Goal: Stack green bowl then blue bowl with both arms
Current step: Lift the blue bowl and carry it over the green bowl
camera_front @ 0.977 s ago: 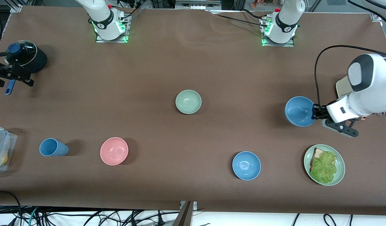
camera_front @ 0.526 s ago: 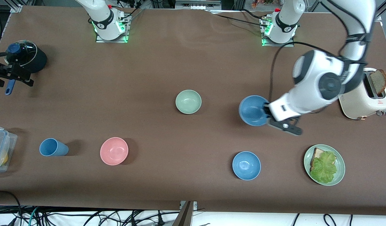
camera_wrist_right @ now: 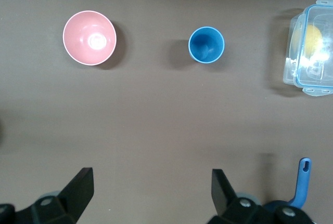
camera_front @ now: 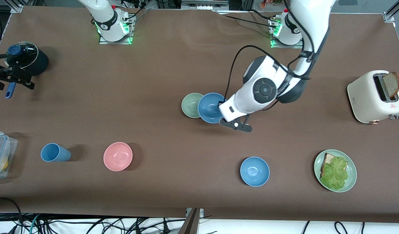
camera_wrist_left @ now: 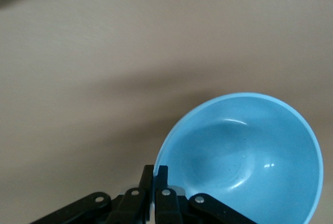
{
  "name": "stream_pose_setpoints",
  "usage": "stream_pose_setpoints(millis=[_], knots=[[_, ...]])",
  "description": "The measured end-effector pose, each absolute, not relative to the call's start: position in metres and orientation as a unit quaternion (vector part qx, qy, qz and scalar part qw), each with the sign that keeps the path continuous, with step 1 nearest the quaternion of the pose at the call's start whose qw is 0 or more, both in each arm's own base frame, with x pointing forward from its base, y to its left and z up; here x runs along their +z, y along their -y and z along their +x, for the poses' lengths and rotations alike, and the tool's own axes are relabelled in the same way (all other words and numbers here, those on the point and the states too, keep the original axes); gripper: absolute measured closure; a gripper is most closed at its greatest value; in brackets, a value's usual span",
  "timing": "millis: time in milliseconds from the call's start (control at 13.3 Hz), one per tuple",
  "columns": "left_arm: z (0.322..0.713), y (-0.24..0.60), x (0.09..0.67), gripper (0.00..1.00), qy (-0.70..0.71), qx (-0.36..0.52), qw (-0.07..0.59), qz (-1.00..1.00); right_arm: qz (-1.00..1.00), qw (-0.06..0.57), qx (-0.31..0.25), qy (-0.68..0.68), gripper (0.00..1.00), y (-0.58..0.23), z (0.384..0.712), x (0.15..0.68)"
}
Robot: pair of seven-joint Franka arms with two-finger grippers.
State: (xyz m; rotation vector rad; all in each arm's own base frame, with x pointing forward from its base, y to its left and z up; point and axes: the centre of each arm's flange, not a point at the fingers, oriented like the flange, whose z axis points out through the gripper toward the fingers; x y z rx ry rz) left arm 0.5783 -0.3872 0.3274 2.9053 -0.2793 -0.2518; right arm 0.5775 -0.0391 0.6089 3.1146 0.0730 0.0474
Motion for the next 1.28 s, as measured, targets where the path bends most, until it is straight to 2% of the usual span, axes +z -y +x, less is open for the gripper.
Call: stream_pose_setpoints(millis=[225, 376, 827, 1278], knots=[[0.533, 0.451, 0.309, 0.95, 0.083, -0.093, 0.094, 0.988, 1.000, 0.013, 0.015, -0.023, 0.00, 0.039, 0.578, 0.609], [0.522, 0.466, 0.295, 0.95, 0.084, -0.081, 0.091, 0.989, 1.000, 0.013, 0.015, -0.023, 0.00, 0.039, 0.578, 0.609], [0.532, 0.458, 0.249, 0.95, 0.097, -0.052, 0.060, 0.992, 1.000, 0.013, 0.015, -0.023, 0.00, 0.039, 0.578, 0.609], [0.527, 0.461, 0.243, 0.95, 0.094, -0.056, 0.055, 0.992, 1.000, 0.013, 0.015, -0.023, 0.00, 0.040, 0.577, 0.609]])
